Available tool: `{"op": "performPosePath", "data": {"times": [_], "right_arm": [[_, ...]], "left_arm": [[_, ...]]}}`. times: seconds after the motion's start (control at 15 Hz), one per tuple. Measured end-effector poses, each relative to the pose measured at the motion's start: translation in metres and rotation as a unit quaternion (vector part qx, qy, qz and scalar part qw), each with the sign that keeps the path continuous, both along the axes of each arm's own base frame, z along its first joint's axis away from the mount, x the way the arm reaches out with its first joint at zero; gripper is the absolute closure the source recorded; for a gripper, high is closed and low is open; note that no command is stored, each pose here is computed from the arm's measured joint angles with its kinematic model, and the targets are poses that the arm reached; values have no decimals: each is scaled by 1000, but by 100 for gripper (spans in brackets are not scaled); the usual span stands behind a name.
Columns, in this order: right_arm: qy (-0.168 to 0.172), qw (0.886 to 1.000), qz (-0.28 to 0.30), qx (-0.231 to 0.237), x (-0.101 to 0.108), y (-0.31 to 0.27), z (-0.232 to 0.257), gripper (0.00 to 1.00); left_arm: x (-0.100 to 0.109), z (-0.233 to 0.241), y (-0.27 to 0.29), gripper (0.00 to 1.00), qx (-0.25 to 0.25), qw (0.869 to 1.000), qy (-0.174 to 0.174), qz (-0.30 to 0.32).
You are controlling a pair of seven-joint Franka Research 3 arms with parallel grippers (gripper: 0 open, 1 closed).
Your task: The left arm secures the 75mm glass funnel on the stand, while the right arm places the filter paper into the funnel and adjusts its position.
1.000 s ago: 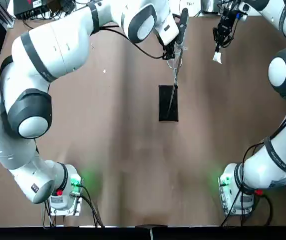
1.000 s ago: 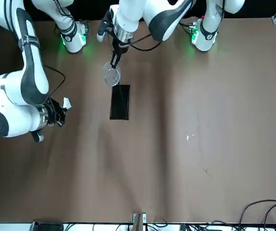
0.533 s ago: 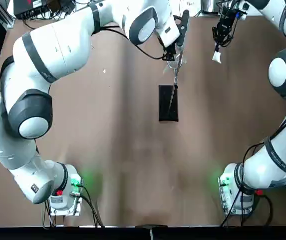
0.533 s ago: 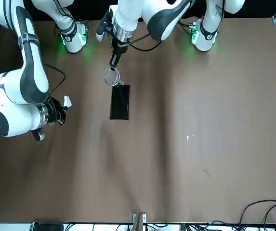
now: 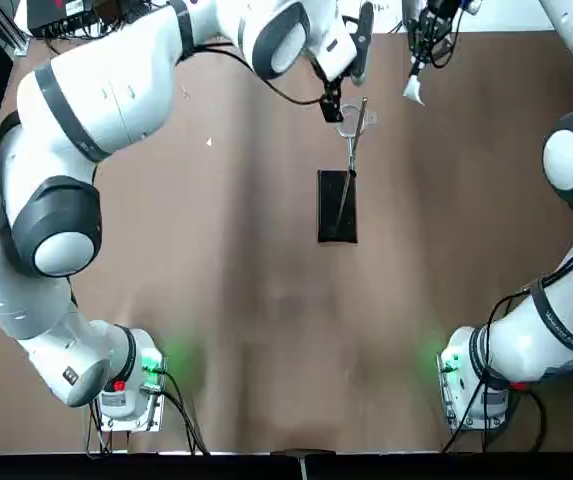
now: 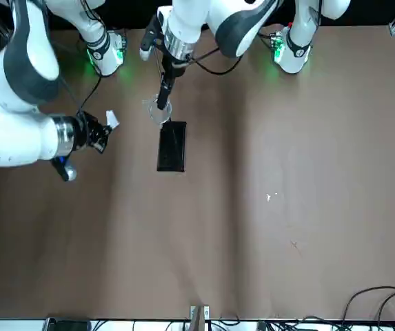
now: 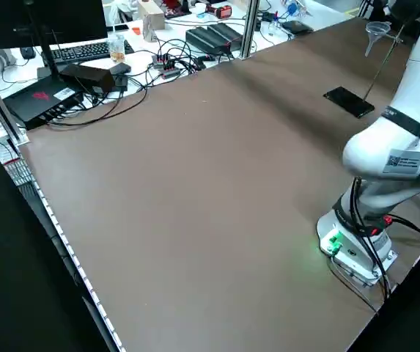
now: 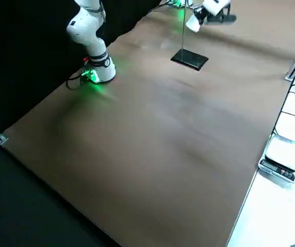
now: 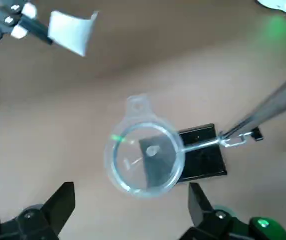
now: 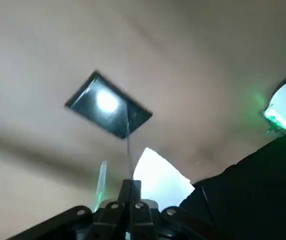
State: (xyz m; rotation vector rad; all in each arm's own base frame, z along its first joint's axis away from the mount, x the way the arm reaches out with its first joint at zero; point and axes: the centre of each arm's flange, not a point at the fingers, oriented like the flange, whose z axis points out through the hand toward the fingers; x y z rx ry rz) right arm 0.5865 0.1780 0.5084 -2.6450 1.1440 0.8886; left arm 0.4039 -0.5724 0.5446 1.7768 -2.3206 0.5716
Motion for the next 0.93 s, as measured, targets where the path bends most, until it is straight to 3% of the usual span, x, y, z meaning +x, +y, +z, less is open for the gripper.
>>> {"op": "performPosePath", "data": {"times": [0.2,0.4,0.47,0.67,0.93], "right_arm": [[-8,999,16,31,-19,38,27,99],[-6,998,25,48,-39,80,45,99],[-4,998,29,47,-50,104,51,99],[-17,999,24,34,-60,136,51,99],[-43,998,12,-37,-63,159,32,99]], "left_arm": [[35,9,37,0,1,997,34,65],[71,15,87,0,21,985,82,148],[89,13,118,0,42,971,113,205],[113,6,156,0,62,940,155,298],[151,-5,222,0,91,889,189,407]]}}
